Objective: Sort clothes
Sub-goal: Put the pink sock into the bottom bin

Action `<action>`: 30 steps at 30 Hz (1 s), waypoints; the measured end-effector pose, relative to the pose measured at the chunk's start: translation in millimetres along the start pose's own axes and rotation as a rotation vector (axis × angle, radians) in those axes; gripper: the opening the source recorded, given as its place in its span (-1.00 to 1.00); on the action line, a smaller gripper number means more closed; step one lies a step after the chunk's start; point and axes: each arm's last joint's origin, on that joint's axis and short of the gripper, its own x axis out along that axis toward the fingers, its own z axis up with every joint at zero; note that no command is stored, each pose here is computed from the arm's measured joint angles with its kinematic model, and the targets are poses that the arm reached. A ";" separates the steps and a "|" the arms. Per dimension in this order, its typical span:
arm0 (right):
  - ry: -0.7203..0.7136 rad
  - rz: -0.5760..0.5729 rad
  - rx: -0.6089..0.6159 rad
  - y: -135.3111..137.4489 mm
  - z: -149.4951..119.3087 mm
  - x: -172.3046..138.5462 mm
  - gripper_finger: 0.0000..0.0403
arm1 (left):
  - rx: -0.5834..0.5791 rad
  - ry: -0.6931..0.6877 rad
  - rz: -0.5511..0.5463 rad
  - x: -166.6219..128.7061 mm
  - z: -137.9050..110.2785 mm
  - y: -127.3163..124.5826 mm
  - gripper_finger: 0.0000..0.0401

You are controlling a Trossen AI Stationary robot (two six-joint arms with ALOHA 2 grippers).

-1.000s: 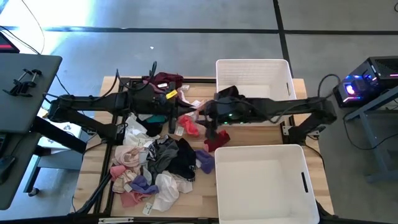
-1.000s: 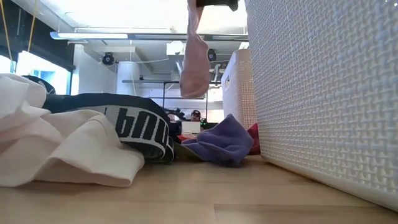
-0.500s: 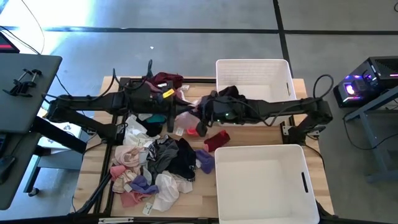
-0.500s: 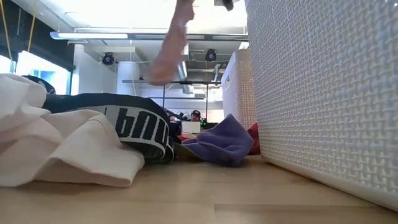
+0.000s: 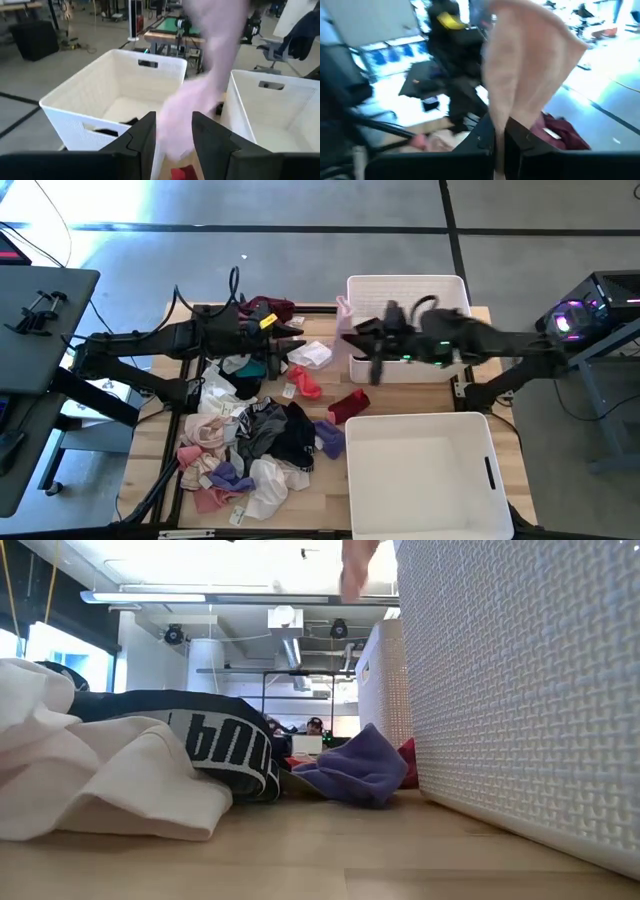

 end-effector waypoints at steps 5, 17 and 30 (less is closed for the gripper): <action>-0.030 0.216 0.129 9.4 14.9 -41.3 -0.99 | 0.008 0.037 -0.002 -0.2 -3.8 -0.9 -0.42; 0.419 0.641 0.457 70.6 -19.9 -75.4 -1.00 | 0.002 -0.035 0.006 0.4 3.4 2.0 -0.42; 1.074 0.398 0.578 116.7 -165.0 -71.0 -1.00 | 0.021 -0.121 0.002 -0.3 11.8 1.7 -0.42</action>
